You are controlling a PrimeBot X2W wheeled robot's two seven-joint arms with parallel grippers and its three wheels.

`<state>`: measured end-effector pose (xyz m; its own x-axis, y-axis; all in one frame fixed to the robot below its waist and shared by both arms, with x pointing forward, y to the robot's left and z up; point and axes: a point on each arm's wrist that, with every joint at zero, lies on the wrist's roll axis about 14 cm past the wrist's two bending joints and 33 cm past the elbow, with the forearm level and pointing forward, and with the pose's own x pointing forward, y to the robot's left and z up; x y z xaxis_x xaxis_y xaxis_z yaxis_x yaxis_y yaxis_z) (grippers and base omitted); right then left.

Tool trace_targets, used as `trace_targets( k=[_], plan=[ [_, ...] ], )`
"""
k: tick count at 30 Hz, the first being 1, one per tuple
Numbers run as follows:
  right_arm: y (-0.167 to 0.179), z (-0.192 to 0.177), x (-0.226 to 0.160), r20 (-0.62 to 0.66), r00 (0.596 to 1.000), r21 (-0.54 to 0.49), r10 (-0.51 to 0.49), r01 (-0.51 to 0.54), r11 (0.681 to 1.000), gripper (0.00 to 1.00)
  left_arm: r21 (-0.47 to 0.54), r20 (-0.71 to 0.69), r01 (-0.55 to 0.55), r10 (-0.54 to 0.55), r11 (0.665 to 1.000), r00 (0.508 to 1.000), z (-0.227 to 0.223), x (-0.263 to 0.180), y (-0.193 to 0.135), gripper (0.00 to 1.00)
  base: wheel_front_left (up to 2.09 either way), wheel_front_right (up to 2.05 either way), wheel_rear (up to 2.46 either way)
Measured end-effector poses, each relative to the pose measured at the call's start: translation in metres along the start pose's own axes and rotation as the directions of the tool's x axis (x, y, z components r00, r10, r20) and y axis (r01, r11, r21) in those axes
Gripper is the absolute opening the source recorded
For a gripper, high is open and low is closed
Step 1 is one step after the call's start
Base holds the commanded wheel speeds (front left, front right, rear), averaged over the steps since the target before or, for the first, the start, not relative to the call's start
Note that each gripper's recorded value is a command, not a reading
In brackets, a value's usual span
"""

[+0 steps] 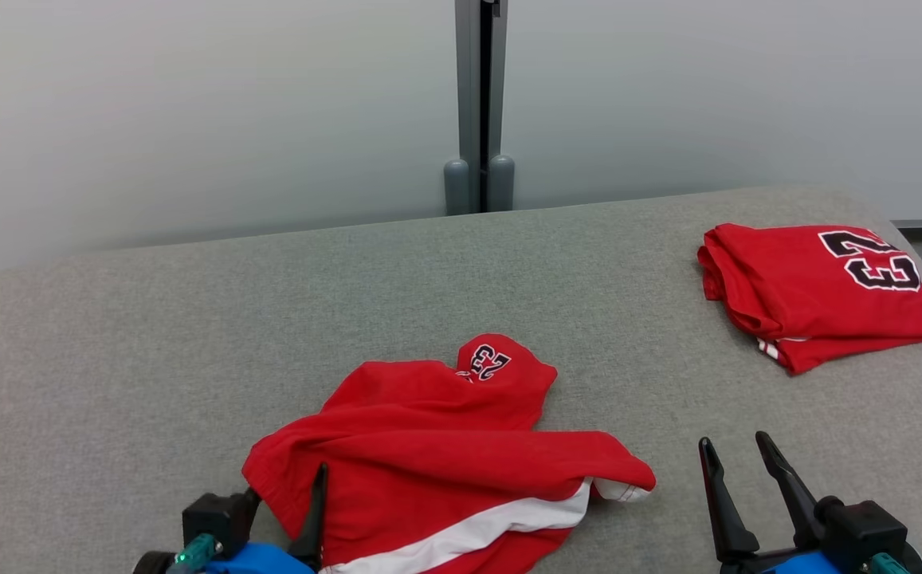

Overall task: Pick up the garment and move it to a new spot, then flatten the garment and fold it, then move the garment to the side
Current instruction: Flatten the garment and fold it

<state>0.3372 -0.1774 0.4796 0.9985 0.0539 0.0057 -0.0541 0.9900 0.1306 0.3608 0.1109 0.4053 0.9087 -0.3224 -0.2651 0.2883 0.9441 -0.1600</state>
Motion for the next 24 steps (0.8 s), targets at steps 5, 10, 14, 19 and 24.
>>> trace_targets(
  k=[5,10,14,19,24],
  plan=[
    [0.007,0.002,0.004,0.007,1.000,0.001,0.026,-0.026,1.000,1.00,-0.039,-0.013,-0.025,0.024,0.999,1.000,-0.016,-0.022,-0.004,1.00,0.00,0.00,0.00],
    [0.016,0.002,0.006,0.007,0.999,0.005,0.054,-0.054,0.999,1.00,-0.066,0.004,-0.057,0.058,0.996,0.998,-0.021,-0.042,-0.003,1.00,0.00,0.00,0.00],
    [0.022,0.004,0.008,0.013,0.997,0.005,0.072,-0.072,0.997,1.00,-0.063,0.105,-0.098,0.105,0.993,0.989,0.006,-0.050,0.007,1.00,0.00,0.00,0.00],
    [0.024,0.005,0.005,0.018,0.997,0.003,0.078,-0.079,0.997,1.00,-0.042,0.243,-0.153,0.159,0.987,0.957,0.046,-0.062,0.019,1.00,0.00,0.00,0.00],
    [0.022,0.008,0.000,0.030,0.997,0.000,0.071,-0.071,0.997,1.00,-0.016,0.345,-0.190,0.184,0.982,0.920,0.078,-0.071,0.025,1.00,0.00,0.00,0.00]
  ],
)
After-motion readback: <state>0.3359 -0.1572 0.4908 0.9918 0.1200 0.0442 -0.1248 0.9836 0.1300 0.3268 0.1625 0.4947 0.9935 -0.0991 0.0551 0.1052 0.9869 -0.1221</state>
